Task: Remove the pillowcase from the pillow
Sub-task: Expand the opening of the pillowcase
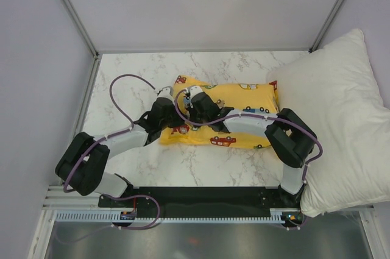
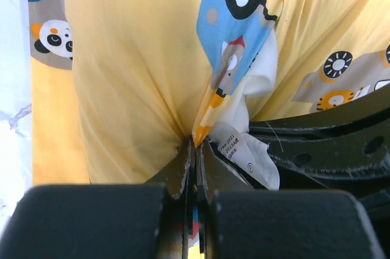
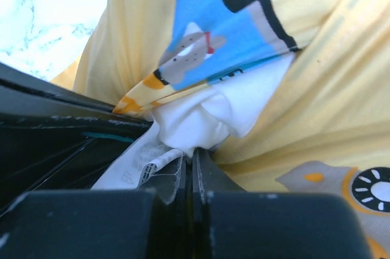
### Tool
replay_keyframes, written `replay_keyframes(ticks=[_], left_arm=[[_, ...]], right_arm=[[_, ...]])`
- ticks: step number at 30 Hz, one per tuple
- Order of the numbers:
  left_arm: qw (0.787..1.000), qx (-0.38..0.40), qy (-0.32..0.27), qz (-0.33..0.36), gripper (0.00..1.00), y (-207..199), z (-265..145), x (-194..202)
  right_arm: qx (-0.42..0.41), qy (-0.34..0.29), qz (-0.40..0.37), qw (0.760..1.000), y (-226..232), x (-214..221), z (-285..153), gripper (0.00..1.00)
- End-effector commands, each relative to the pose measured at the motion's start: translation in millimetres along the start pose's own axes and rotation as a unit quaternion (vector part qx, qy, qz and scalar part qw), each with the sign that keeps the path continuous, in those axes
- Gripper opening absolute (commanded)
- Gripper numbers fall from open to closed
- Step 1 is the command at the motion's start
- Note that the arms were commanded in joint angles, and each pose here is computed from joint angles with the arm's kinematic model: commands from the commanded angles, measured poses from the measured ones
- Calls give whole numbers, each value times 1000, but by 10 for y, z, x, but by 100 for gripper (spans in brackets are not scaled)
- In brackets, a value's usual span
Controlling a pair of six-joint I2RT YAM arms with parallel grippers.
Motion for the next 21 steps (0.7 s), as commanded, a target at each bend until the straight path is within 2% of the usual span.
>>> replay_keyframes(ticks=[1, 10, 16, 21], left_arm=[[992, -48, 115, 25, 2, 286, -188, 553], [989, -95, 110, 33, 2, 406, -413, 496], [989, -102, 105, 32, 2, 445, -556, 453], [988, -107, 109, 34, 2, 474, -628, 481]], right_arm=[[86, 129, 17, 988, -427, 897, 217, 0], [201, 84, 87, 972, -1102, 560, 87, 0], [243, 71, 120, 960, -1490, 428, 51, 0], [261, 54, 138, 954, -1632, 280, 38, 0]])
Point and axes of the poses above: each gripper's point midway between its finger pads, its own z axis out along the fingers, its own y axis along the line the jaws close on, x = y × z, the point moved 5 cm from there along -z, back along the fingers, and after that the axes turned 6 degrees about z, right-handed, at the moved point
